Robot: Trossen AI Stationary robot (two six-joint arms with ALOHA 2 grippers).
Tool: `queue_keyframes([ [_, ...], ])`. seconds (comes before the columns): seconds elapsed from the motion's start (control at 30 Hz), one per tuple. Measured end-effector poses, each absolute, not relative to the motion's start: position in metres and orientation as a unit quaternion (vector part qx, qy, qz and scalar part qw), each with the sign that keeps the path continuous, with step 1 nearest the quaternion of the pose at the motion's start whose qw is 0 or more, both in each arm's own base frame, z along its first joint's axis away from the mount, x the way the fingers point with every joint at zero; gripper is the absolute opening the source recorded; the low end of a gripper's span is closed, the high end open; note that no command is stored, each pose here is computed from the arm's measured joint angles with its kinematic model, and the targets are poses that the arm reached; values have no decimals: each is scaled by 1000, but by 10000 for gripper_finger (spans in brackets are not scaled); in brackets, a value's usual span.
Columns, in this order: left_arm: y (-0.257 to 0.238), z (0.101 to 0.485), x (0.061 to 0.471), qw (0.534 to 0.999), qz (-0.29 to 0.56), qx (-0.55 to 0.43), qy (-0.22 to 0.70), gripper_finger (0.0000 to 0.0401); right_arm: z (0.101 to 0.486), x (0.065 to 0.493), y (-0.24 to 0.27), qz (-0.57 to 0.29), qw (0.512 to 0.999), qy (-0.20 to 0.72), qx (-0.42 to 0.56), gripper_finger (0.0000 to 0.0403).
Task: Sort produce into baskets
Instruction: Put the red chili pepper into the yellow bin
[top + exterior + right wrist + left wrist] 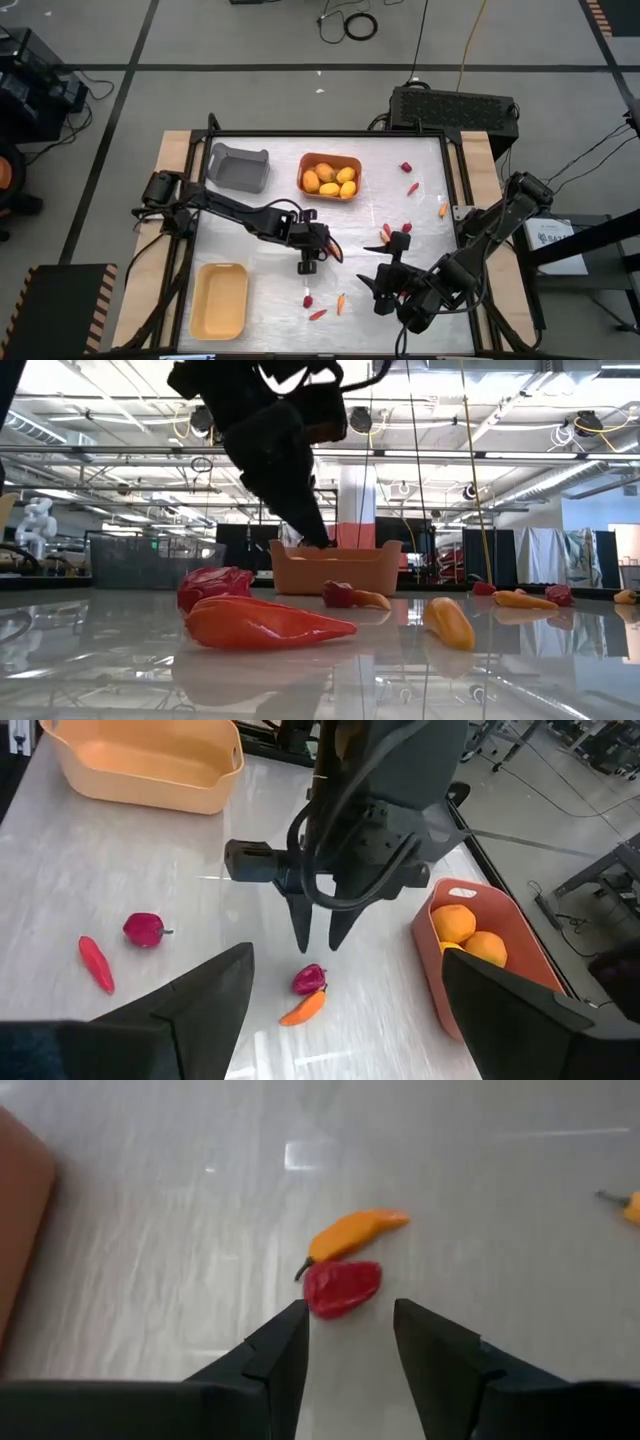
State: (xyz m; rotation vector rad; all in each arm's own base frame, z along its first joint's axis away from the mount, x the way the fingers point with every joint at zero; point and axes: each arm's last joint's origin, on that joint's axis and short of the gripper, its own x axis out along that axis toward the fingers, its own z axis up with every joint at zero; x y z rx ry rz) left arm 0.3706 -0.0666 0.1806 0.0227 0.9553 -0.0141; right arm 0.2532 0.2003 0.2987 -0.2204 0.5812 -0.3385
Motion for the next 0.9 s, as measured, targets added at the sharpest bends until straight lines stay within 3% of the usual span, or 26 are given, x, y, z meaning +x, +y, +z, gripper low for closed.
queue_keyframes([
  [0.23, -75, 177, 374, 901, 22, 6, 434, 166, 299, 254, 201, -156, 939, 288, -101, 313],
  [0.67, -80, 154, 381, 898, 50, 11, 437, 318, 299, 254, 201, -156, 939, 289, -102, 313],
  [0.9, -80, 129, 386, 888, 66, 24, 454, 343, 299, 254, 201, -156, 939, 288, -102, 313],
])
